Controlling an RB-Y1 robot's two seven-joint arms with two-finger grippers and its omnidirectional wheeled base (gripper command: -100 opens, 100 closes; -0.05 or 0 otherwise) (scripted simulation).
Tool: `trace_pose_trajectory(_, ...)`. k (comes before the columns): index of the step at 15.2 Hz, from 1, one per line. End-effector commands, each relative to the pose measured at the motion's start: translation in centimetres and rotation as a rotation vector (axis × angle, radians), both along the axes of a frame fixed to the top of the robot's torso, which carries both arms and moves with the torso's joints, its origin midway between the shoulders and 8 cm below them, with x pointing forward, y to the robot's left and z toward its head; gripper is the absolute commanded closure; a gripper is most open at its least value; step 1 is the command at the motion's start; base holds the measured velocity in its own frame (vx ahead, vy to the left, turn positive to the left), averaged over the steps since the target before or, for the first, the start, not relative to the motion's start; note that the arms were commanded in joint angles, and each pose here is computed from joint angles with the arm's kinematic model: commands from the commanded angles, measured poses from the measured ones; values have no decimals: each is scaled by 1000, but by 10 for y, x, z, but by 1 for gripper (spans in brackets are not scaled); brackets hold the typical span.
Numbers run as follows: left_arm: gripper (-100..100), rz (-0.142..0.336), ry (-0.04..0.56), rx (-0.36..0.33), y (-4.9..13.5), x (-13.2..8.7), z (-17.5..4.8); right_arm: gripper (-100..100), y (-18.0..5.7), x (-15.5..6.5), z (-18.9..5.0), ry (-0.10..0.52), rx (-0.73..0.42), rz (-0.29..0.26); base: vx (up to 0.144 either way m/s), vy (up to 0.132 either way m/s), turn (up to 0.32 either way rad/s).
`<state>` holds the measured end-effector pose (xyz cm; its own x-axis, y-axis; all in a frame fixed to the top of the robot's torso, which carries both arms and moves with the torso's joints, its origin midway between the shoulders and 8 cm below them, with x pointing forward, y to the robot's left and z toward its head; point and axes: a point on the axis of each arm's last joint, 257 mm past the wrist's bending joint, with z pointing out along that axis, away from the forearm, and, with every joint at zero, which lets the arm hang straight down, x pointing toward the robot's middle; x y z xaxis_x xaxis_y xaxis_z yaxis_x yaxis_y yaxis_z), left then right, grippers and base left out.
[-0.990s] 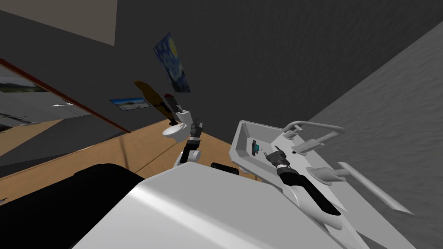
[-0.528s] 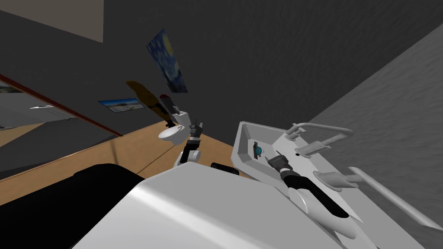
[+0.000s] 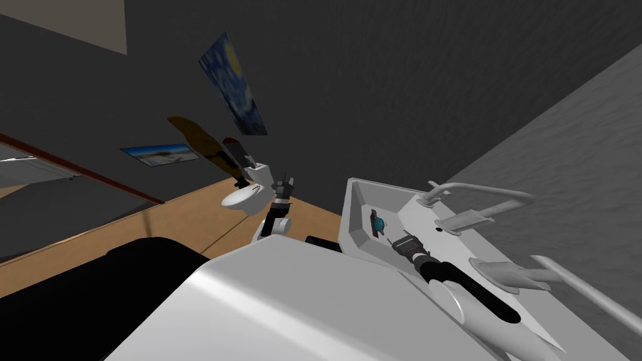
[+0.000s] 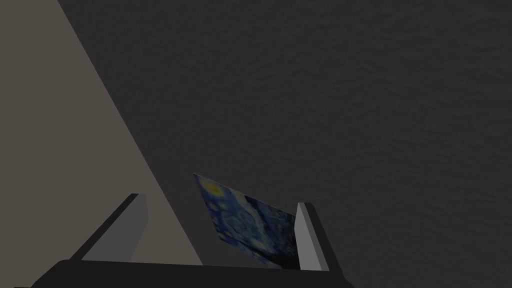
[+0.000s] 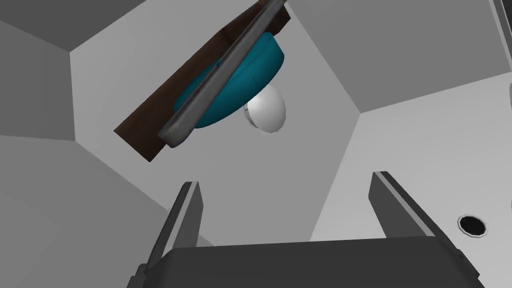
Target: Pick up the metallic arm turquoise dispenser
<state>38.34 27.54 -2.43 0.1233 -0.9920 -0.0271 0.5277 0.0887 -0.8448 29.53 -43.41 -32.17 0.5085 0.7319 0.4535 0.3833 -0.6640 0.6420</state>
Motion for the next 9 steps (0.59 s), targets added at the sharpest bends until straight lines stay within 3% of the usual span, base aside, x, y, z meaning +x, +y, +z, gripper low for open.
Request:
trace_pose_trajectory(1,0,0,0,0,0,0,0,-100,-5,-14,-10,51,40,-32,125,80,-88)
trace_pose_trajectory(3,0,0,0,0,0,0,0,-100,-4,-20,-17,88,47,-33,73,58,-30)
trace_pose_trajectory(4,0,0,0,0,0,0,0,-100,-12,-32,-22,117,91,-75,79,50,-89)
trace_pose_trajectory(7,0,0,0,0,0,0,0,-100,-10,-41,-31,168,100,-77,96,50,-45)
trace_pose_trajectory(8,0,0,0,0,0,0,0,-100,-18,-53,-35,198,144,-121,110,42,-69)
trace_pose_trajectory(9,0,0,0,0,0,0,0,-100,-17,-56,-38,217,147,-122,140,62,-90)
